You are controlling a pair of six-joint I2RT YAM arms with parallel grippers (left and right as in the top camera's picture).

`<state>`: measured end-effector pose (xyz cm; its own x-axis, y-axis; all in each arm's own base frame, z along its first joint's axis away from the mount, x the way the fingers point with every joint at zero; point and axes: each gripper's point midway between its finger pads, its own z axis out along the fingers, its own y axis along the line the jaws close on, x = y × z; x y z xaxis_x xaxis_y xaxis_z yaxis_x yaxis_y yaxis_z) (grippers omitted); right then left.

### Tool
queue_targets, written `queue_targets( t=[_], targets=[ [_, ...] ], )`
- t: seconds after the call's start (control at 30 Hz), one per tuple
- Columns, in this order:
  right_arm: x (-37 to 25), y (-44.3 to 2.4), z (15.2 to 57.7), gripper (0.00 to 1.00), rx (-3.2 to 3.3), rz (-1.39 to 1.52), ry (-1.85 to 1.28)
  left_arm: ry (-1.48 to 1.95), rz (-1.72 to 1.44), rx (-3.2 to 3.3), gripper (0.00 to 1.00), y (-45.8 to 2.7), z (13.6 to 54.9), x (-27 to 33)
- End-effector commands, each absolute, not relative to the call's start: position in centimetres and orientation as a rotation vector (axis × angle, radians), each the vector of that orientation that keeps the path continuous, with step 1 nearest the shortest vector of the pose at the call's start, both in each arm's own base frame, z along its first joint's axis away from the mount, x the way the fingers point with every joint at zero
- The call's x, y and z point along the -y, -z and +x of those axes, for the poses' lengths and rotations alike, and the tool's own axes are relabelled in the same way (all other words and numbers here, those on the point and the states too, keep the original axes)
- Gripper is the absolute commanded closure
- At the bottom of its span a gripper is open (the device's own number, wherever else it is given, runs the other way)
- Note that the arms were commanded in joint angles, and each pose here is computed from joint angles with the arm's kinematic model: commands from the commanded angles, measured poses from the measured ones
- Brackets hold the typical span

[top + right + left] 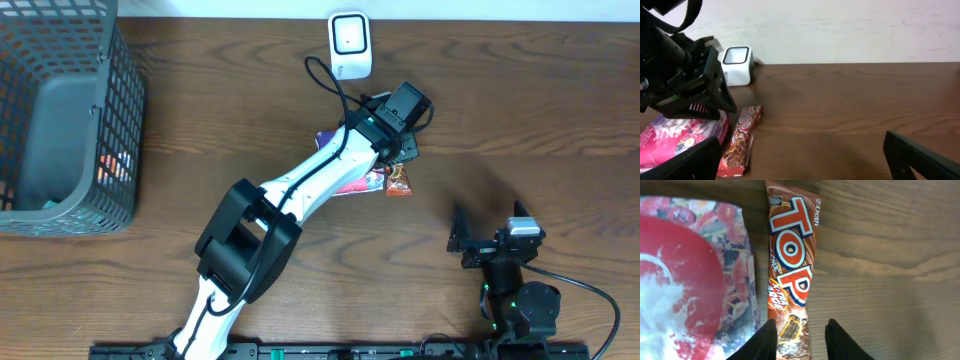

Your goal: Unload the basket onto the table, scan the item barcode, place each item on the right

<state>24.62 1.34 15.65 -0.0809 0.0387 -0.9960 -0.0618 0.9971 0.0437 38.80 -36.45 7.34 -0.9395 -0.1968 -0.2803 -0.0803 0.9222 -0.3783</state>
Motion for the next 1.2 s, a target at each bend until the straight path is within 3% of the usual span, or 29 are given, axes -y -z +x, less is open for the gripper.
queue_targets(
  t=[0.0, 0.13, 0.3, 0.53, 0.77, 1.17],
  targets=[
    [-1.2, -15.6, 24.6, 0.01, -1.651, -0.007, -0.083, 0.541, -0.045, -2.682, 0.64, -11.8, 39.7, 35.5],
    [-1.2, -15.5, 24.6, 0.01, -1.651, -0.007, -0.083, 0.546, 0.040, -2.610, 0.62, -16.7, 39.6, 33.5],
    [-1.2, -15.6, 24.6, 0.01, -1.651, -0.007, -0.083, 0.467, -0.020, -2.677, 0.62, -18.6, 38.1, 28.9],
    [-1.2, -15.6, 24.6, 0.01, -1.651, -0.007, -0.083, 0.232, -0.088, -2.935, 0.64, -15.6, 33.8, 23.4],
    [-1.2, -15.6, 24.6, 0.01, -1.651, -0.007, -0.083, 0.113, -0.071, -3.060, 0.92, -13.4, 30.7, 22.0],
    [-1.2, -15.6, 24.6, 0.01, -1.651, -0.007, -0.083, 0.272, -0.014, -3.149, 0.92, -7.2, 27.4, 24.8]
  ],
)
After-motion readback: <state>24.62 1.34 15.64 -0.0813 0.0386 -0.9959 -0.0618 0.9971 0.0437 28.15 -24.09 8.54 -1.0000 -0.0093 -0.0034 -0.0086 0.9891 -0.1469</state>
